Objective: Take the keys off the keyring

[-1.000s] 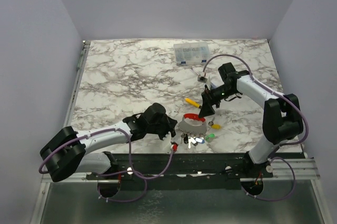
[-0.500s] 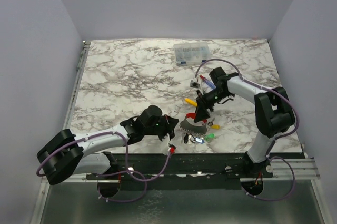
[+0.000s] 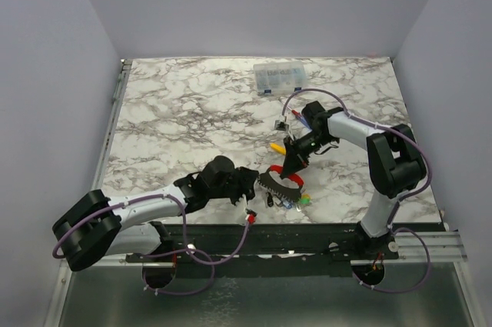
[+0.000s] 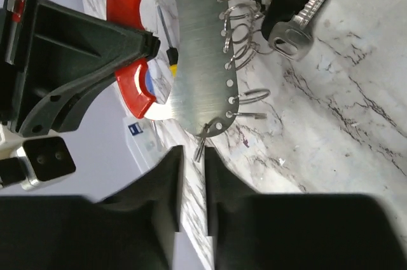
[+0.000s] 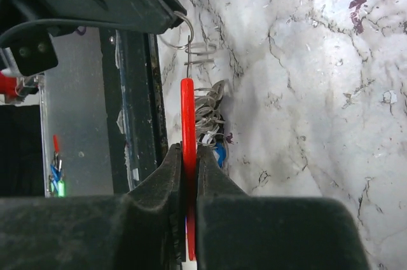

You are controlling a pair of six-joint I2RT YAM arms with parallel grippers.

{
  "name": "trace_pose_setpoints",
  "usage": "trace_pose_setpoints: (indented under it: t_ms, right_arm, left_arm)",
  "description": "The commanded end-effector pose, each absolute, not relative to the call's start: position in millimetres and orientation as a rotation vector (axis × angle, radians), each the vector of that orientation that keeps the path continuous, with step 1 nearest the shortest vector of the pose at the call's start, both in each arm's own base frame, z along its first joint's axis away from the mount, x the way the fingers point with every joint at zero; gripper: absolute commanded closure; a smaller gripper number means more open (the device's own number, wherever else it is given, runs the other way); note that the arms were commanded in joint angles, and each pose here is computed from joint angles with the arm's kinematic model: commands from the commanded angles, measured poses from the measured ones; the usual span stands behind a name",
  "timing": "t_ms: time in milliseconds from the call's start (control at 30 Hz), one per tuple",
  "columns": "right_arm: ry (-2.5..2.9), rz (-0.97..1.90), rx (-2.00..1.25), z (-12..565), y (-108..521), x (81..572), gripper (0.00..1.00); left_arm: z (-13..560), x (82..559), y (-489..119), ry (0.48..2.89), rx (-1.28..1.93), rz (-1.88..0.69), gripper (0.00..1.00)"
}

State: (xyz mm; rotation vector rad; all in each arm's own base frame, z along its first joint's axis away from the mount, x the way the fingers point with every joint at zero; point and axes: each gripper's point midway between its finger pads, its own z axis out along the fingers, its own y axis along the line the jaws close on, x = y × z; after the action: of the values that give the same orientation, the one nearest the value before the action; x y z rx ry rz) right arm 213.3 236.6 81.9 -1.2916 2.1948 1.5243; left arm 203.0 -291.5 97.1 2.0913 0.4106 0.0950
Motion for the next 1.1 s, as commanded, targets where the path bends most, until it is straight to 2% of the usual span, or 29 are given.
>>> trace_pose_setpoints:
  t_ms: [0,133,400,533,667,800,1067]
  right_arm:
    - [2.188,1.458,-1.25,110,242,229,0.99]
    - [2.154,1.37,-1.227,139,241,233,0.99]
    - [2.115,1.229,-1.176,199,239,245,0.99]
    - [2.068,1.159,-1.143,232,238,252,0.99]
    - [2.011,1.11,-1.125,262,237,255,0.99]
    - [1.952,1.097,-1.129,288,237,251,0.99]
    - [1.88,1.09,-1.234,311,231,234,0.99]
  left_arm:
    - [127,212,-291,0.499,1.987,0.136,0.6]
    - [154,225,-277,0.767,1.876,0.113,0.26]
    - [196,229,-245,1.302,1.547,-0.033,0.05]
    - [215,239,-236,1.545,1.265,-0.129,0.03]
    - [232,232,-234,1.634,1.044,-0.341,0.02]
    - [227,213,-234,1.609,1.033,-0.493,0.02]
    - [227,201,-254,1.499,0.999,-0.645,0.11]
